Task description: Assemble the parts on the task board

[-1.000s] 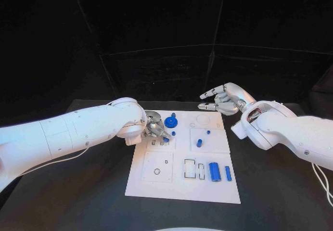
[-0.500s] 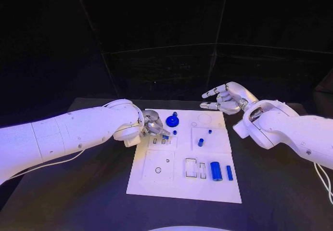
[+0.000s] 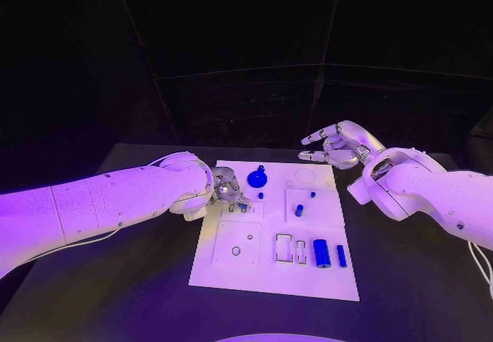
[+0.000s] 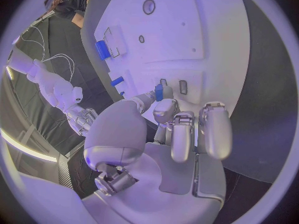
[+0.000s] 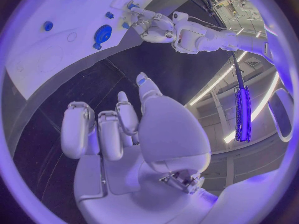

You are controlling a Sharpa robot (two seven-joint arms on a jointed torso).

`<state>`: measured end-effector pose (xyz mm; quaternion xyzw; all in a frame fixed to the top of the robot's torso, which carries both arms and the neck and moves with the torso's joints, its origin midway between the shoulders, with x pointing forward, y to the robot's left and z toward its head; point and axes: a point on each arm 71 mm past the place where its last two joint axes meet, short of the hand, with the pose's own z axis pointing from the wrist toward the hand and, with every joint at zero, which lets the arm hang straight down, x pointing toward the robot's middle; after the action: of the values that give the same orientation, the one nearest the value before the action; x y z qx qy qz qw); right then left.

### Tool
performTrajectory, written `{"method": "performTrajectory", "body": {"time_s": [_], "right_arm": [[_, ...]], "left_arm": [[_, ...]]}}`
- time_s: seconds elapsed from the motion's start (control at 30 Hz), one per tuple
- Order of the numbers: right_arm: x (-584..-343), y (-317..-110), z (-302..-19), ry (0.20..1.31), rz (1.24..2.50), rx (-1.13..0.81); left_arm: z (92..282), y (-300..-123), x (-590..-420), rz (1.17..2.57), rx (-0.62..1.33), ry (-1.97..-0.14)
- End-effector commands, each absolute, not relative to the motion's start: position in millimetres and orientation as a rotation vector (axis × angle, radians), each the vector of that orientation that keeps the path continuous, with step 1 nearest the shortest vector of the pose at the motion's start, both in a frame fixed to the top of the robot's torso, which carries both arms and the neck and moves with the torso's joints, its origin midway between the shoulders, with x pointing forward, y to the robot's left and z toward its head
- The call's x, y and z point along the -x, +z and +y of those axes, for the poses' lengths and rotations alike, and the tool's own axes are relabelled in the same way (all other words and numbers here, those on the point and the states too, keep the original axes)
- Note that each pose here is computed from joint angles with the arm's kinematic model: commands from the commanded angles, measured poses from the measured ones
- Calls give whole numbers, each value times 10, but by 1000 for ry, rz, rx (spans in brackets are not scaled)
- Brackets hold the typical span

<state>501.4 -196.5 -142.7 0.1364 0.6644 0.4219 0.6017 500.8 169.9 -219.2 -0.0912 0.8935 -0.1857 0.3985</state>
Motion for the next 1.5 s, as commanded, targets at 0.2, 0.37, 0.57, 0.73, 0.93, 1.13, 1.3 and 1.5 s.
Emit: {"method": "performTrajectory", "body": {"time_s": [0.2, 0.37, 0.57, 0.73, 0.93, 1.13, 1.3, 1.5], "right_arm": [[-5008, -1411, -1951, 989, 1537, -308], [-5007, -1411, -1947, 991, 1538, -306], [-5008, -1412, -1946, 991, 1539, -306], [-5008, -1412, -1946, 991, 1539, -306], [-5008, -1412, -1945, 992, 1540, -305], [-5008, -1412, -1941, 992, 1540, -305], [-5009, -1413, -1934, 994, 1540, -304], [-5009, -1412, -1935, 994, 1540, -304]], "left_arm": [[1678, -2190, -5018, 2228, 154, -425], [1663, -2208, -5006, 2250, 132, -417], [1662, -2221, -5000, 2267, 119, -410], [1665, -2227, -4999, 2275, 113, -406], [1657, -2234, -4990, 2289, 101, -403], [1662, -2239, -4977, 2302, 96, -404], [1672, -2241, -4975, 2306, 98, -404], [1677, -2242, -4975, 2308, 98, -403]]}}
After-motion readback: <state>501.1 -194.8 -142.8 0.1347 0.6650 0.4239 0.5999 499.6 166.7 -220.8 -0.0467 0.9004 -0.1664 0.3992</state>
